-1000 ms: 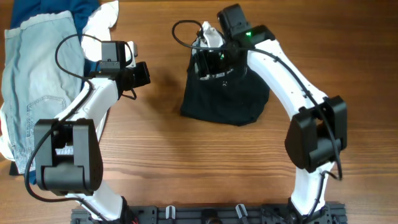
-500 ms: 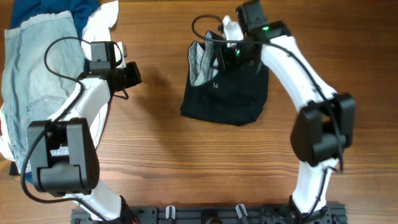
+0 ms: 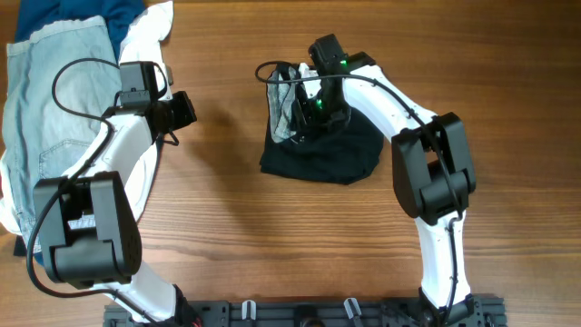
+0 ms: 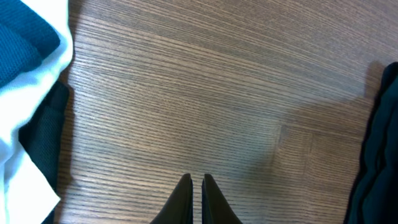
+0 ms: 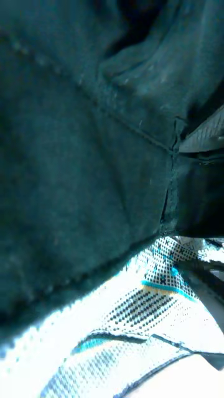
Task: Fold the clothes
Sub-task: 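Drag the folded shorts with the right gripper to the table's top-right corner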
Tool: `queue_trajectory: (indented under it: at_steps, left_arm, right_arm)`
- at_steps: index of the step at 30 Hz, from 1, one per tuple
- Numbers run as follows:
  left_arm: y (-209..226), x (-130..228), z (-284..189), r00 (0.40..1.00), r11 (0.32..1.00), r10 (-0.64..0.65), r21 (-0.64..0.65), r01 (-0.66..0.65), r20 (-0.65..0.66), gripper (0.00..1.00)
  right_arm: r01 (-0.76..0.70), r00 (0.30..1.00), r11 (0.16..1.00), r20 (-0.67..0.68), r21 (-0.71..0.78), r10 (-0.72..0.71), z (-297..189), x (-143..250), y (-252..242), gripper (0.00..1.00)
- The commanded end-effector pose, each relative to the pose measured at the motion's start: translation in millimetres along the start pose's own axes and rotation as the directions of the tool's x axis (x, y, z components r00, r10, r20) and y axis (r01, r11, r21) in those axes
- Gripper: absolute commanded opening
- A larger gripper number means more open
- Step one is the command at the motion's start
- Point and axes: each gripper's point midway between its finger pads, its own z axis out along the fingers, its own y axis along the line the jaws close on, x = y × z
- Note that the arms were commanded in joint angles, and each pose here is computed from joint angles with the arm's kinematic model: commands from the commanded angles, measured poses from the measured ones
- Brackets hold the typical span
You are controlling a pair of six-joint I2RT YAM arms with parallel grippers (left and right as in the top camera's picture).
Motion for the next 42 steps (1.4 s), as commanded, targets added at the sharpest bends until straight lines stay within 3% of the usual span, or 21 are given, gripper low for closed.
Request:
queue_trajectory:
  at_steps: [1,6,9,11,13,15,20,24,25,27,31,36,40,42]
  left_arm:
    - [0,-1,-6,1.0,1.0,-0.01,-0.006,0.01,0.006,0.07]
    - [1,0,-6,1.0,1.0,-0.011,-0.007,0.011,0.002,0.07]
    - [0,0,-6,1.0,1.0,-0.011,-0.007,0.011,0.002,0.07]
    - [0,0,-6,1.0,1.0,-0.011,-0.007,0.011,0.002,0.07]
    - [1,0,-6,1.0,1.0,-0.012,-0.007,0.012,0.002,0.07]
    - [0,0,-6,1.0,1.0,-0.012,-0.007,0.012,0.001,0.07]
    - [1,1,-6,1.0,1.0,-0.012,-0.007,0.012,-0.002,0.07]
    - [1,4,-7,1.0,1.0,-0.015,-0.011,0.015,-0.013,0.07]
    - [1,3,-6,1.0,1.0,-0.015,-0.01,0.014,-0.012,0.07]
    - [1,3,-6,1.0,1.0,-0.015,-0.01,0.015,-0.012,0.07]
    - [1,4,-6,1.0,1.0,-0.022,-0.011,0.022,-0.015,0.06]
    - [3,7,-7,0.999,1.0,-0.025,-0.015,0.025,-0.028,0.06]
    - [3,9,-7,0.999,1.0,-0.026,-0.016,0.026,-0.033,0.05]
    - [3,9,-7,0.999,1.0,-0.026,-0.017,0.026,-0.033,0.05]
  right_arm:
    - [-0.216,0.975,0.935,0.014,0.281,0.221,2,11,-86,0.65]
    - [-0.435,0.897,0.863,0.199,0.256,0.394,-32,-13,-182,0.74]
    - [-0.557,0.811,0.805,0.339,0.203,0.476,-58,-27,-243,0.74]
    - [-0.658,0.706,0.741,0.455,0.136,0.543,-82,-35,-289,0.75]
    - [-0.699,0.634,0.713,0.505,0.051,0.586,-99,-40,-312,0.77]
    - [-0.677,0.619,0.734,0.504,-0.047,0.603,-117,-48,-316,0.76]
    - [-0.586,0.635,0.802,0.551,-0.112,0.541,-190,-57,-296,0.77]
    - [-0.625,0.646,0.781,0.569,0.011,0.509,-241,-25,-280,0.84]
    - [-0.597,0.698,0.799,0.541,0.078,0.469,-242,-14,-276,0.85]
    - [-0.475,0.813,0.865,0.458,0.161,0.36,-223,-3,-270,0.86]
    - [-0.311,0.924,0.912,0.31,0.267,0.224,-152,7,-275,0.92]
    - [-0.285,0.95,0.901,0.225,0.328,0.218,-101,12,-287,0.92]
    - [-0.093,0.992,0.934,0.109,0.346,0.058,-77,16,-278,0.95]
    - [-0.064,0.996,0.939,0.08,0.339,0.039,-66,19,-270,0.95]
